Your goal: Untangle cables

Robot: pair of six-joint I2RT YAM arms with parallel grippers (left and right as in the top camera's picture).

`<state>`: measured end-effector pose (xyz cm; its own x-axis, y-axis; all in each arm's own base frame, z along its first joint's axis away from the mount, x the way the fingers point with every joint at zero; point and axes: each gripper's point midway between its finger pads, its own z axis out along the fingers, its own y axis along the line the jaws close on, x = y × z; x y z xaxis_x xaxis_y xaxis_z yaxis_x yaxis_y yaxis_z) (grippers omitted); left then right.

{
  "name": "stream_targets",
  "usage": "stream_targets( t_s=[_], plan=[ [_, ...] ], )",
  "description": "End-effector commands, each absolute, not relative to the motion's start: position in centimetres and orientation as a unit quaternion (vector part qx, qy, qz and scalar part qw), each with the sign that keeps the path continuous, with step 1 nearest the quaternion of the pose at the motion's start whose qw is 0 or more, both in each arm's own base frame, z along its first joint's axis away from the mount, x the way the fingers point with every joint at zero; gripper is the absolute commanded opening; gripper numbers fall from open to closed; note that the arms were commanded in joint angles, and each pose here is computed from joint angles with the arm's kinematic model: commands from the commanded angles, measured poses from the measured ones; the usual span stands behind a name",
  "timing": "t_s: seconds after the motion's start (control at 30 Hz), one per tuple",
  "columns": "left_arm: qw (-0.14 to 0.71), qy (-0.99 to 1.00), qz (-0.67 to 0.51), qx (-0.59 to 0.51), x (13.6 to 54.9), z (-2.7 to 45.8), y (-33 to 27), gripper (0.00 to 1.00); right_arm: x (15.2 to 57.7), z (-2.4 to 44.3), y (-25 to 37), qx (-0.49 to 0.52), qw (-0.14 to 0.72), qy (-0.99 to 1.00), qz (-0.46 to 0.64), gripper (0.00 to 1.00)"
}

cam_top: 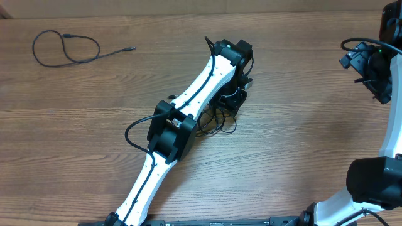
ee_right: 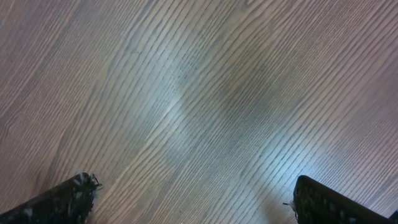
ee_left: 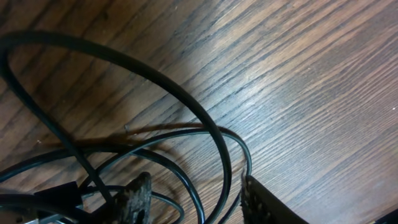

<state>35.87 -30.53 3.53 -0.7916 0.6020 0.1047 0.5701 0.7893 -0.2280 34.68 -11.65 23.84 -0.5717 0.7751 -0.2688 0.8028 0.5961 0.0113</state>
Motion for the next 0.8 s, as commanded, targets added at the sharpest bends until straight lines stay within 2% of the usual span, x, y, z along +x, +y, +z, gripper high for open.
stream_targets(
  t_s=[0.0, 0.23, 0.3, 0.4, 0.43, 0.47, 0.5, 0.67, 0.77],
  plan=[
    [0.079, -0.941, 0.087, -0.318, 35.6, 4.2, -30.6, 0.47, 34.7, 23.8, -11.6, 0.445, 0.123, 0.886, -0.055, 1.00],
    [0.083, -0.937, 0.085, -0.329, 35.1, 3.5, -31.0, 0.45, 34.7, 23.8, -11.6, 0.445, 0.123, 0.886, -0.055, 1.00],
    [0.078, -0.937, 0.083, -0.330, 35.3, 3.5, -31.0, 0.42, 34.7, 23.8, -11.6, 0.444, 0.123, 0.886, -0.055, 1.00],
    [0.072, -0.939, 0.083, -0.327, 35.7, 3.4, -31.0, 0.27, 34.7, 23.8, -11.6, 0.445, 0.123, 0.886, -0.055, 1.00],
    [0.070, -0.940, 0.084, -0.323, 35.8, 3.4, -31.1, 0.20, 34.7, 23.8, -11.6, 0.444, 0.123, 0.886, -0.055, 1.00],
    [0.069, -0.942, 0.084, -0.317, 35.9, 3.4, -31.1, 0.07, 34.7, 23.8, -11.6, 0.445, 0.123, 0.886, -0.055, 1.00],
    [0.068, -0.944, 0.084, -0.313, 35.9, 3.4, -31.1, 0.04, 34.7, 23.8, -11.6, 0.445, 0.123, 0.886, -0.055, 1.00],
    [0.062, -0.952, 0.086, -0.286, 36.2, 4.3, -31.2, 0.04, 34.6, 23.8, -11.6, 0.445, 0.123, 0.886, -0.055, 1.00],
    [0.023, -0.952, 0.107, -0.285, 37.0, 8.3, -31.8, 0.04, 34.7, 23.8, -11.6, 0.444, 0.123, 0.886, -0.055, 1.00]
  ],
)
